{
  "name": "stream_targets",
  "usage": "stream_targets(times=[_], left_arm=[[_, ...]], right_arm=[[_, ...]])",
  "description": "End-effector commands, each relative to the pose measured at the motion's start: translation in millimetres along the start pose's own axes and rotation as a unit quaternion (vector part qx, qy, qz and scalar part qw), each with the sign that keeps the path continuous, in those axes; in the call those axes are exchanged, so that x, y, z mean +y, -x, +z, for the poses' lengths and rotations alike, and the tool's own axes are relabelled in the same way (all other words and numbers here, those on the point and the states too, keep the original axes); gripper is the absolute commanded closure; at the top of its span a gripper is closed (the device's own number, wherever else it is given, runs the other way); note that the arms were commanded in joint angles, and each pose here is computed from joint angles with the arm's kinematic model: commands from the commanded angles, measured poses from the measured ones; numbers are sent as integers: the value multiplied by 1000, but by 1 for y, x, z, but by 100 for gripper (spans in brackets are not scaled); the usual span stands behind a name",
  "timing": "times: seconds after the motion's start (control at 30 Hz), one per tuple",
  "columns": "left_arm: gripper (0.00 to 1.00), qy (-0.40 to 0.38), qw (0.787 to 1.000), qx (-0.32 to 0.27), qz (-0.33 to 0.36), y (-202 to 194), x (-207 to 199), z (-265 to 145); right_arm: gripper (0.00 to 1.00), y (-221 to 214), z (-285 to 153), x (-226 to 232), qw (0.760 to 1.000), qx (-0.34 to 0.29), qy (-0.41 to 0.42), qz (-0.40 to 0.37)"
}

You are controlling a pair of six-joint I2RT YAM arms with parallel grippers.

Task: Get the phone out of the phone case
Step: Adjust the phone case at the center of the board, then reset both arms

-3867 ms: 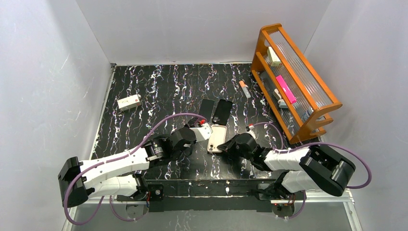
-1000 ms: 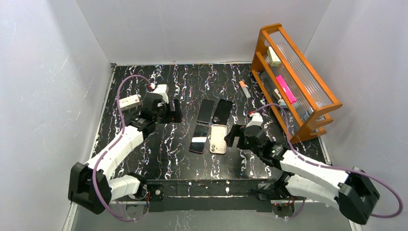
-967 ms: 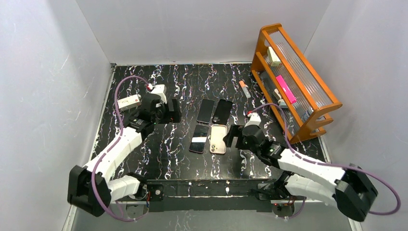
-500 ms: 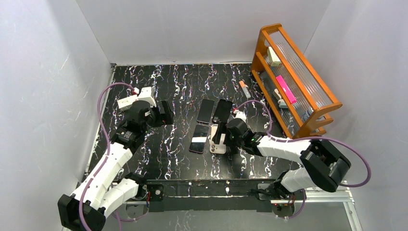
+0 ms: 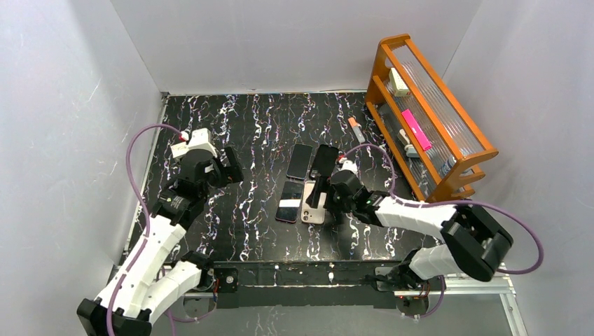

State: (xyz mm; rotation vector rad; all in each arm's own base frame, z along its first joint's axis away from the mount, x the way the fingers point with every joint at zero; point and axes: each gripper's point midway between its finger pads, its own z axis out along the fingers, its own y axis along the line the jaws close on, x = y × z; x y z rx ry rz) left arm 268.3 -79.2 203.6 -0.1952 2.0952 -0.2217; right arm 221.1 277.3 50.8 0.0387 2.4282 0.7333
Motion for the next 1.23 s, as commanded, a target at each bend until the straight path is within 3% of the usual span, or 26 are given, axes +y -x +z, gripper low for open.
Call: stream_targets(times=[0.0,0.3,0.53,0.83,1.2], left_arm=[[2,24,999,-37,-27,33,7,-33],[2,14,981,-193,-8,95,30,-128],[2,89,948,-305,-25,122,79,-196],[2,155,937,-308,-51,112,103,-190],[2,140,943,-298,-51,107,94,-171]], right_arm=[[1,41,-28,-5,996,-83,-37,9],[1,109,-147,-27,961,-267,-58,-45],[1,149,-253,-32,915,-392,-42,-87],[1,156,-317,-57,875,-478,-39,-69],[1,151,-329,-76,864,-500,-51,-45]])
